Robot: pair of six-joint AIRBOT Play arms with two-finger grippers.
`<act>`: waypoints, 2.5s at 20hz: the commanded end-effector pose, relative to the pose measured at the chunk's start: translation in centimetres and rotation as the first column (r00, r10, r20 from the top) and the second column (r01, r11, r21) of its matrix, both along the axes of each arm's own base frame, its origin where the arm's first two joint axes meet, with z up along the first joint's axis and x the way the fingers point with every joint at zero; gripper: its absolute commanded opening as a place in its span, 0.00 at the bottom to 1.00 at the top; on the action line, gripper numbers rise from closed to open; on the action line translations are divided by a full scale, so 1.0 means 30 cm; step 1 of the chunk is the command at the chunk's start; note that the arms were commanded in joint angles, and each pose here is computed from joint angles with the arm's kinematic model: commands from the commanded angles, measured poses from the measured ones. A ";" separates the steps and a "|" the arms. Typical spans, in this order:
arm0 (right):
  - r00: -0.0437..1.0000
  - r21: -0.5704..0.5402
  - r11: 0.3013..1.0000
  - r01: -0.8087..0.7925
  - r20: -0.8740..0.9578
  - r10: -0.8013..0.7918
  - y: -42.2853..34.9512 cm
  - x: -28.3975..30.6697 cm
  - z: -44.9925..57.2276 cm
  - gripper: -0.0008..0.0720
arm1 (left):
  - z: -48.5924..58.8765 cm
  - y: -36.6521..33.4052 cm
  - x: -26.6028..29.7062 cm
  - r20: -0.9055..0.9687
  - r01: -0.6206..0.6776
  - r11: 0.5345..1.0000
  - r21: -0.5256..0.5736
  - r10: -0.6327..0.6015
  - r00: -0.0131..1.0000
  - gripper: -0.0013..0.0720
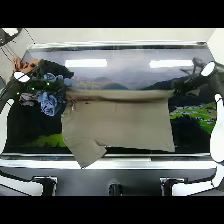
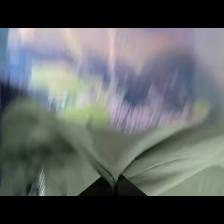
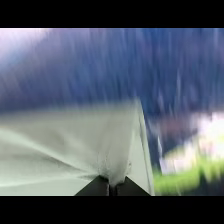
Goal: Fold the shirts.
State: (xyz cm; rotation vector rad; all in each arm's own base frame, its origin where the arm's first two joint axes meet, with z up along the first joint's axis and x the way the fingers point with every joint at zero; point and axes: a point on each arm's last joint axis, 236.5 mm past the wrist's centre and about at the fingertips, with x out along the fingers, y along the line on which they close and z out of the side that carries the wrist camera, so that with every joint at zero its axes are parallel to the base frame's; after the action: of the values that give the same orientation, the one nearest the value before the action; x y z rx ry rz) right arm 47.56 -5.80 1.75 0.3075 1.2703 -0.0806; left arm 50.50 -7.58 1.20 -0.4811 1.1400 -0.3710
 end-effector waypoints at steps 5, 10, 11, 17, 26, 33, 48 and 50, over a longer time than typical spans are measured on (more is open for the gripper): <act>0.927 0.145 0.989 -0.037 -0.364 0.088 0.117 -0.311 -0.252 0.07 | -0.209 0.050 -0.328 -0.425 0.082 0.995 0.060 -0.049 0.904 0.05; 0.940 0.134 0.991 -0.026 -0.333 0.069 0.101 -0.293 -0.191 0.54 | -0.194 0.037 -0.385 -0.480 0.097 0.995 0.038 -0.067 0.874 0.55; 0.936 0.135 0.990 -0.051 -0.340 0.094 0.082 -0.313 -0.152 0.63 | -0.166 0.053 -0.391 -0.479 0.099 0.994 0.035 -0.070 0.875 0.56; 0.886 0.165 0.971 0.172 -0.457 -0.079 -0.106 -0.535 -0.100 0.70 | -0.104 0.139 -0.590 -0.496 0.109 0.993 0.041 -0.074 0.865 0.56; 0.858 0.172 0.968 0.183 -0.509 -0.072 -0.065 -0.645 -0.198 0.70 | -0.385 -0.056 -1.065 -0.631 0.049 0.994 -0.101 -0.103 0.769 0.56; 0.830 0.195 0.967 0.164 -0.557 -0.029 -0.026 -0.734 -0.245 0.83 | -0.444 -0.155 -1.021 -0.568 0.048 0.997 -0.062 -0.075 0.819 0.21; 0.833 0.281 0.919 0.278 -0.546 -0.086 0.113 -0.806 -0.447 0.19 | -0.445 -0.151 -0.993 -0.522 0.065 0.997 -0.047 -0.080 0.849 0.05; 0.849 0.302 0.915 0.268 -0.522 -0.076 0.118 -0.776 -0.427 0.07 | -0.415 -0.157 -0.986 -0.506 0.109 0.992 -0.067 -0.128 0.853 0.05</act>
State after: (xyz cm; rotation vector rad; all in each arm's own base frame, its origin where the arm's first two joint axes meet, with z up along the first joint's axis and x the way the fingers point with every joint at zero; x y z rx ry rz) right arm 23.15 -2.14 -11.00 0.7557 1.8258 -0.0790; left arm 19.49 -12.56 -11.52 -0.5957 1.7481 -0.3616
